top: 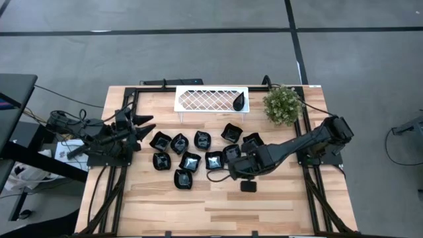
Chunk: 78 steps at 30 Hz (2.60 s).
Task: Pick & Place Mini shaped plates
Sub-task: Put the distorted square plate on the shelf
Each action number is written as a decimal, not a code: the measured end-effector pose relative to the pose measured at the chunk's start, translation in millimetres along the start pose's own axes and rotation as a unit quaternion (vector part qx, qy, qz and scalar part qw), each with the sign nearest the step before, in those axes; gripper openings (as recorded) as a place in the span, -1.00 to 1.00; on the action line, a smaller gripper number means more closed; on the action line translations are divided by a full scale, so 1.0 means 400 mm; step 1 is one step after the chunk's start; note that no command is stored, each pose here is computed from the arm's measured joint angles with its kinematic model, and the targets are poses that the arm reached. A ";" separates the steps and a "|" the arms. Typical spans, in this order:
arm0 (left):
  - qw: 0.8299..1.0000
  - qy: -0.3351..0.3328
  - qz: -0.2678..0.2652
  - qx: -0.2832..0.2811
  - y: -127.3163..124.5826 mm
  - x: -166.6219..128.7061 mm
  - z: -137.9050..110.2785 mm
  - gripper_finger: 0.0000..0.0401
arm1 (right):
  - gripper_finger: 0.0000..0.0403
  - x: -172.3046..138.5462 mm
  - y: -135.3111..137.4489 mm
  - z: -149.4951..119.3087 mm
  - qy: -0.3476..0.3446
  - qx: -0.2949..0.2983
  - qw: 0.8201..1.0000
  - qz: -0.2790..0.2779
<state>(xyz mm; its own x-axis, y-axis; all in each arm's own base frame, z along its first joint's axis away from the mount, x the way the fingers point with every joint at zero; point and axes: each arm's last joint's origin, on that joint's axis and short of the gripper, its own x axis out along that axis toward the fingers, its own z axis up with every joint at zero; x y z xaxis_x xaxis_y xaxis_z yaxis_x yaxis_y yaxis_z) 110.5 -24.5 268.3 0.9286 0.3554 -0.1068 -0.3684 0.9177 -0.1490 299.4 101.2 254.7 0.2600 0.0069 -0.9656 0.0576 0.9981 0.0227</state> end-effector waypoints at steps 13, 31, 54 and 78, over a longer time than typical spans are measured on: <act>1.000 -0.004 -0.001 -0.004 0.000 0.000 0.003 0.07 | -0.59 -0.008 -0.042 -0.053 0.117 -0.020 0.990 -0.075; 1.000 -0.006 -0.002 -0.006 -0.001 0.000 0.004 0.07 | -0.59 -0.027 -0.119 -0.107 0.179 -0.129 0.970 -0.098; 1.000 -0.007 -0.002 -0.005 -0.001 0.000 0.005 0.07 | -0.60 0.021 -0.187 -0.209 0.010 -0.158 0.985 -0.073; 1.000 -0.007 -0.002 -0.002 -0.001 0.000 0.005 0.07 | -0.60 0.040 -0.179 -0.183 -0.016 -0.178 0.983 -0.042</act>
<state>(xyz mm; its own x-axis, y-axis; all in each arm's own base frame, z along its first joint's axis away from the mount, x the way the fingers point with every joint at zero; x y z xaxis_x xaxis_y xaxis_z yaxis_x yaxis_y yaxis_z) 110.7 -24.6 270.2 0.9306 0.3542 -0.0917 -0.3647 0.9185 -0.1531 229.0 34.3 218.7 0.2985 -0.0737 -0.9516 -0.2587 0.9534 -0.1550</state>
